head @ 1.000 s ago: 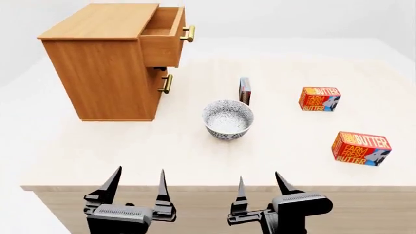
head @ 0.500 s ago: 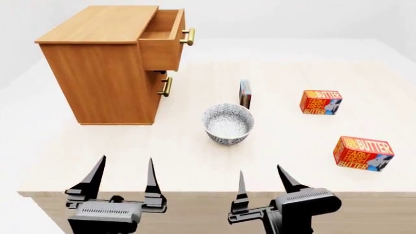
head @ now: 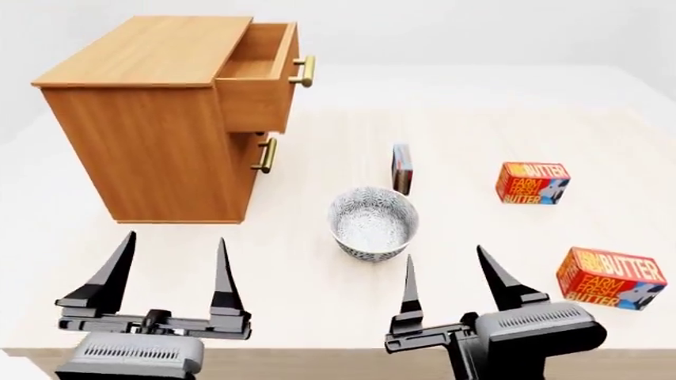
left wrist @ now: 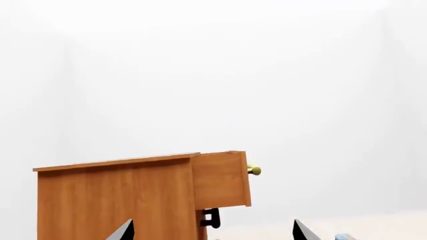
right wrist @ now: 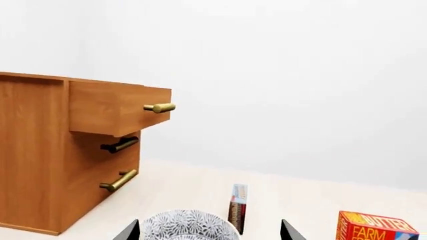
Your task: Put the chocolate pudding in the top drawer of the cabinet and close it.
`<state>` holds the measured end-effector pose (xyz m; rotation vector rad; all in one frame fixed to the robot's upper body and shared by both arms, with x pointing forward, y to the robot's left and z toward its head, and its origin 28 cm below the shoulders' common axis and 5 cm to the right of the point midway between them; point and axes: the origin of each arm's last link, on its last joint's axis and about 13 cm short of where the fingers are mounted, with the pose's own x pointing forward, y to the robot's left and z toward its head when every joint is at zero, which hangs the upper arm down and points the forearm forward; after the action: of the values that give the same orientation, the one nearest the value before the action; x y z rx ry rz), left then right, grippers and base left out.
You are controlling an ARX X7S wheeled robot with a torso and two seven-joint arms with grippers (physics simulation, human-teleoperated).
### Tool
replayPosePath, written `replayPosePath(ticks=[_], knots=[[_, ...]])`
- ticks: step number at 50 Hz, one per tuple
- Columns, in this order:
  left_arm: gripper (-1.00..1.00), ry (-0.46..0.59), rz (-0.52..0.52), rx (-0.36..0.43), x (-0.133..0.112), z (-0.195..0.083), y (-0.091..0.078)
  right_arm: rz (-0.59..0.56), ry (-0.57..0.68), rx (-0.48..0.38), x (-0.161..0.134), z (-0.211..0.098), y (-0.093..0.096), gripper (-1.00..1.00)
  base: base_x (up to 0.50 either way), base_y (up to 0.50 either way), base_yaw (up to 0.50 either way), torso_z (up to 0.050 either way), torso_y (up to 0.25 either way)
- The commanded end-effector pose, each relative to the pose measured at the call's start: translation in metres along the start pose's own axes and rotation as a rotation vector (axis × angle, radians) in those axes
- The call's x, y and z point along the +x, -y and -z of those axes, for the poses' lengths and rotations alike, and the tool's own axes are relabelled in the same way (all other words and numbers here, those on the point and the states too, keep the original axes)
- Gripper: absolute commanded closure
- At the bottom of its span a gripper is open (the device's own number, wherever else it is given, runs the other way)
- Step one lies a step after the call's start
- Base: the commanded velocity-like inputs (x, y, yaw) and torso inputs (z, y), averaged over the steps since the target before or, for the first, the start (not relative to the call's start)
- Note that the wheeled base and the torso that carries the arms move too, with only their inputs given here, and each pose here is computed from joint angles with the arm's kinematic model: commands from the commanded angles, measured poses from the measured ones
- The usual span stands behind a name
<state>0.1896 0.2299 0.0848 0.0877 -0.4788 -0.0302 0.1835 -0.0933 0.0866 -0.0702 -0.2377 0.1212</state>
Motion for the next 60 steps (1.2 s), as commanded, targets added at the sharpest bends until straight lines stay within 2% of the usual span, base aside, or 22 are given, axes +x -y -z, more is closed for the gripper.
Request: replayPosePath(ticks=[1,8,17,23,60], knots=[[-1.0,0.069,0.01,0.001,0.002,-0.0238,-0.0083,0.024,0.053,-0.018,-0.0021,-0.0131,0.0043,-1.0,0.2,0.0,0.0,0.0,0.0],[-1.0,0.1,-0.007,0.002,0.0021,-0.032,-0.0131,0.032,0.061,-0.02,0.0018,-0.0146,0.0033,-1.0,0.2,0.0,0.0,0.0,0.0],[-1.0,0.119,-0.026,0.021,0.0045,-0.031,-0.0146,0.035,0.067,-0.017,0.0028,-0.0157,0.0041,-1.0,0.2,0.0,0.0,0.0,0.0],[-1.0,0.118,-0.034,0.007,0.0051,-0.0314,-0.0158,0.031,0.064,-0.013,0.0025,-0.0144,0.0035,-1.0,0.2,0.0,0.0,0.0,0.0],[-1.0,0.13,-0.011,0.037,0.0038,-0.028,-0.0154,0.02,0.074,-0.011,-0.0006,-0.0156,0.0041,-1.0,0.2,0.0,0.0,0.0,0.0]])
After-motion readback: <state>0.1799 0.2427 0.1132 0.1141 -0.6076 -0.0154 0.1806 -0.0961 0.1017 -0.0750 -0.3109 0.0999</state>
